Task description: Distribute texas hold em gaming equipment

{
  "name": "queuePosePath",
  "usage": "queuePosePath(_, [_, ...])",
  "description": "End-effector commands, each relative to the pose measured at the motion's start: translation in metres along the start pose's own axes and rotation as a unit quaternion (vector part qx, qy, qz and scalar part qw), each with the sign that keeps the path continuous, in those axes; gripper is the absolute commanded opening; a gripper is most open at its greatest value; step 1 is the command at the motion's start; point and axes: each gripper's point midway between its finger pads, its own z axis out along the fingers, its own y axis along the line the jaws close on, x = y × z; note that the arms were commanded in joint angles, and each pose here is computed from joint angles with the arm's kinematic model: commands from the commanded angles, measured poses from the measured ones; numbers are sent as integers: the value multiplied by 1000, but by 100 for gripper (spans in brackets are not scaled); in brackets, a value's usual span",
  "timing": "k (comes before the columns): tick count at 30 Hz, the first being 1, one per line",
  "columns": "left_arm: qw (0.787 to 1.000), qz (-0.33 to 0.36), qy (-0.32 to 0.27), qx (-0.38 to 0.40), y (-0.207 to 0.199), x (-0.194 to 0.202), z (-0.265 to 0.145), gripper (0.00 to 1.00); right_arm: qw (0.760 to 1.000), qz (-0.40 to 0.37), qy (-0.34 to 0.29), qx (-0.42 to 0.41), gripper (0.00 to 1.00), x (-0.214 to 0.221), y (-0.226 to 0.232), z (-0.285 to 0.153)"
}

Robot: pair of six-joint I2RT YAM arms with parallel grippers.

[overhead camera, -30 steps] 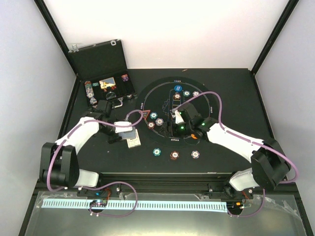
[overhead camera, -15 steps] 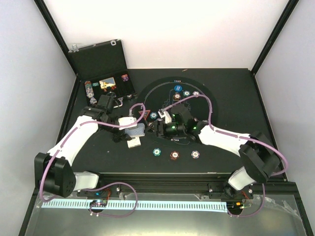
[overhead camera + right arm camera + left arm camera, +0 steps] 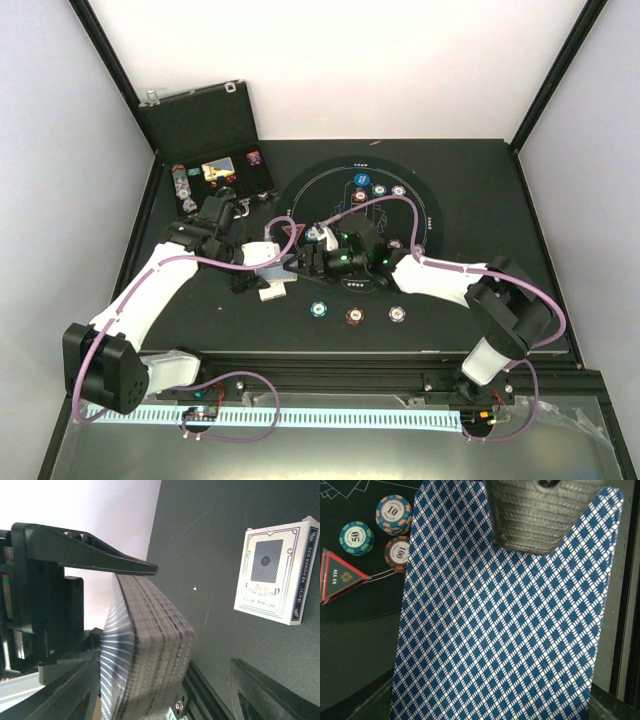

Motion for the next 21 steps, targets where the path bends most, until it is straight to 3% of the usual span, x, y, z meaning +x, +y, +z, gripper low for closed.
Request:
queuePosePath(1, [1000, 5, -7, -1, -4, -4, -2, 2, 999, -12, -1, -40, 72, -6, 24, 4])
queuePosePath(6, [1000, 7, -7, -5, -3, -4, 0, 2, 998, 1, 6, -61, 63, -6, 29, 11])
queuePosePath(10, [1000, 6, -10, -8, -1, -5, 1, 6, 997, 6, 13, -82, 45, -3, 35, 18])
queuePosePath(12, [1000, 7, -13, -9, -1, -7, 1, 23, 996, 9, 18, -89, 33, 0, 37, 21])
queuePosePath(13, [1000, 6, -14, -7, -2, -7, 2, 37, 995, 10, 19, -93, 27, 1, 38, 22])
queuePosePath(15, [1000, 4, -20, -2, -3, -8, 3, 83, 995, 14, 21, -101, 16, 3, 39, 23])
queuePosePath(16, [1000, 2, -23, -2, -3, -10, 4, 96, 994, 17, 21, -104, 11, 3, 39, 23])
queuePosePath(21, [999, 4, -44, 20, -10, -17, 3, 99, 994, 17, 29, -102, 5, 9, 35, 24])
